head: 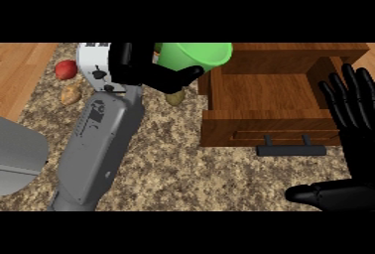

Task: Pick up the cup, place it into the drawer and close the drawer

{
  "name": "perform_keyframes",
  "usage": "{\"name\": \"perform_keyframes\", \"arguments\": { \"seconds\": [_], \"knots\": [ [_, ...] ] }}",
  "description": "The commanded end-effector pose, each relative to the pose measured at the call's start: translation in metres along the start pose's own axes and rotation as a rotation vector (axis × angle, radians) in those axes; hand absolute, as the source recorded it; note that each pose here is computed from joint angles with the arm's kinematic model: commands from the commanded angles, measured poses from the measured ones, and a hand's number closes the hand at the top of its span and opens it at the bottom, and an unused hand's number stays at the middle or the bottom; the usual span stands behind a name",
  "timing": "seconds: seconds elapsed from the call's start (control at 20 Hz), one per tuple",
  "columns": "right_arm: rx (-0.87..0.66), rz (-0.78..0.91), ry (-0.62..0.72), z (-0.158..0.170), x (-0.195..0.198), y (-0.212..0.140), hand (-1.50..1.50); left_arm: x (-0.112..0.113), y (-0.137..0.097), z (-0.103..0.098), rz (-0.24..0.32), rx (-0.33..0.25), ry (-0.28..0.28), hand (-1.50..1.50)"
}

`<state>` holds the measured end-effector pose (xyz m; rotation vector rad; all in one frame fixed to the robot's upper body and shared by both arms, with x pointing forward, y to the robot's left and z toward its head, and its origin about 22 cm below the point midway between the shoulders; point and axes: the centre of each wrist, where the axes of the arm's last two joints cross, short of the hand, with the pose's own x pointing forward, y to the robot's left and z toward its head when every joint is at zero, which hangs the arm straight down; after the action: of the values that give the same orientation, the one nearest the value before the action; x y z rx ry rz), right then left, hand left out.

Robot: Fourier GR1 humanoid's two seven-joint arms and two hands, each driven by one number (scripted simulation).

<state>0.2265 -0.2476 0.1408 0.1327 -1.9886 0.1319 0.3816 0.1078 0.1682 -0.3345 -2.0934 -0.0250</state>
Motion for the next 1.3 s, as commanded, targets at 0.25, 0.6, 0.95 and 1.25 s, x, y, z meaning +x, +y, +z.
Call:
{"name": "perform_keyframes", "arguments": {
  "seconds": [0.25,0.6,0.95,1.25],
  "knots": [
    [0.003,0.002,-0.006,-0.004,0.001,0.0,-1.5,-0.011,-0.037,-0.028,-0.074,-0.047,0.064,1.5],
    [-0.009,-0.001,0.001,-0.004,-0.002,-0.005,-1.5,-0.037,-0.05,-0.039,-0.099,-0.015,0.107,1.5],
    [0.0,0.003,0.003,0.0,-0.008,-0.013,-1.5,-0.056,-0.062,-0.039,-0.118,0.002,0.18,1.5],
    [0.032,-0.018,-0.019,-0.008,-0.01,-0.001,-1.5,-0.072,-0.061,-0.036,-0.222,-0.034,0.201,1.5]
  ]
}}
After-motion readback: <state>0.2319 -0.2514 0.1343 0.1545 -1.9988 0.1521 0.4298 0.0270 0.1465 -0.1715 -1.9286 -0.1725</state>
